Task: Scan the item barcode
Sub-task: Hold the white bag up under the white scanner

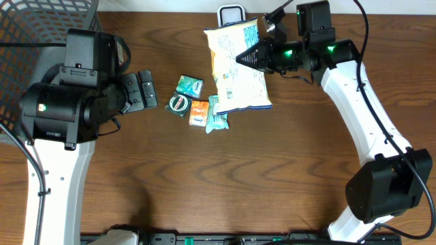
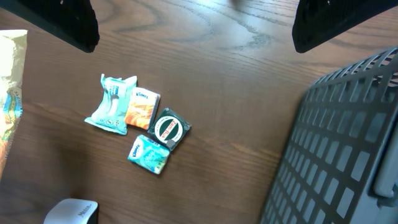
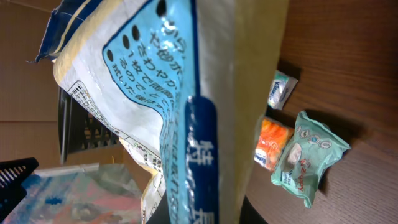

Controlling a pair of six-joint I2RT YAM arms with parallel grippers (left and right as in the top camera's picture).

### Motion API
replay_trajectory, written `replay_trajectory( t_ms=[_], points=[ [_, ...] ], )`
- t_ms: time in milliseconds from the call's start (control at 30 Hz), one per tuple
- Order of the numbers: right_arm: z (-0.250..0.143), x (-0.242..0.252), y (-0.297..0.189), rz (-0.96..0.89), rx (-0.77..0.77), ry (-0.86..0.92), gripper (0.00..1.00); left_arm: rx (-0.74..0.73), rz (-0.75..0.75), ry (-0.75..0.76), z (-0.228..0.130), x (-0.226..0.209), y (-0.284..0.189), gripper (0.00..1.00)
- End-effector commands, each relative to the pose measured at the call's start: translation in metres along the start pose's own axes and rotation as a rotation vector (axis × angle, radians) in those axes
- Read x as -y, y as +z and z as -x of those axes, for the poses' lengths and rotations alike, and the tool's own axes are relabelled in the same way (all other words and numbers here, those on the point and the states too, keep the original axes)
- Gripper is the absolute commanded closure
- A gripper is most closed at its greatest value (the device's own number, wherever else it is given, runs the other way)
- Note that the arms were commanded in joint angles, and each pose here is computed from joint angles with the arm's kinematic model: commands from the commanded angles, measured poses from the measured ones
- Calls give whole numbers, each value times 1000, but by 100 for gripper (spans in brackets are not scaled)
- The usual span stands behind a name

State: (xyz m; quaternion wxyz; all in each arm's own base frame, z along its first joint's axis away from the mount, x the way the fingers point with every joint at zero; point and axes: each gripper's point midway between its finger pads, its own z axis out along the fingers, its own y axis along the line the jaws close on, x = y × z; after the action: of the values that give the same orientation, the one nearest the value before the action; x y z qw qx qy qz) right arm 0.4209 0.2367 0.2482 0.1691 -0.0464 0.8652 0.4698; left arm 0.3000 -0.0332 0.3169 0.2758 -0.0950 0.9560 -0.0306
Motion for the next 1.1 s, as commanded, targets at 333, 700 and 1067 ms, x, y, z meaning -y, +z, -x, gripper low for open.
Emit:
replay_trajectory(
  t_ms=[333, 700, 1067],
  points=[
    [1, -8, -7, 14, 9, -16, 99, -9, -2, -7, -2, -1, 1, 2],
    [6, 28, -9, -197, 66, 7, 99, -9, -2, -7, -2, -1, 1, 2],
    [29, 137, -101, -1359, 335, -200, 99, -9, -2, -7, -2, -1, 1, 2]
  ],
)
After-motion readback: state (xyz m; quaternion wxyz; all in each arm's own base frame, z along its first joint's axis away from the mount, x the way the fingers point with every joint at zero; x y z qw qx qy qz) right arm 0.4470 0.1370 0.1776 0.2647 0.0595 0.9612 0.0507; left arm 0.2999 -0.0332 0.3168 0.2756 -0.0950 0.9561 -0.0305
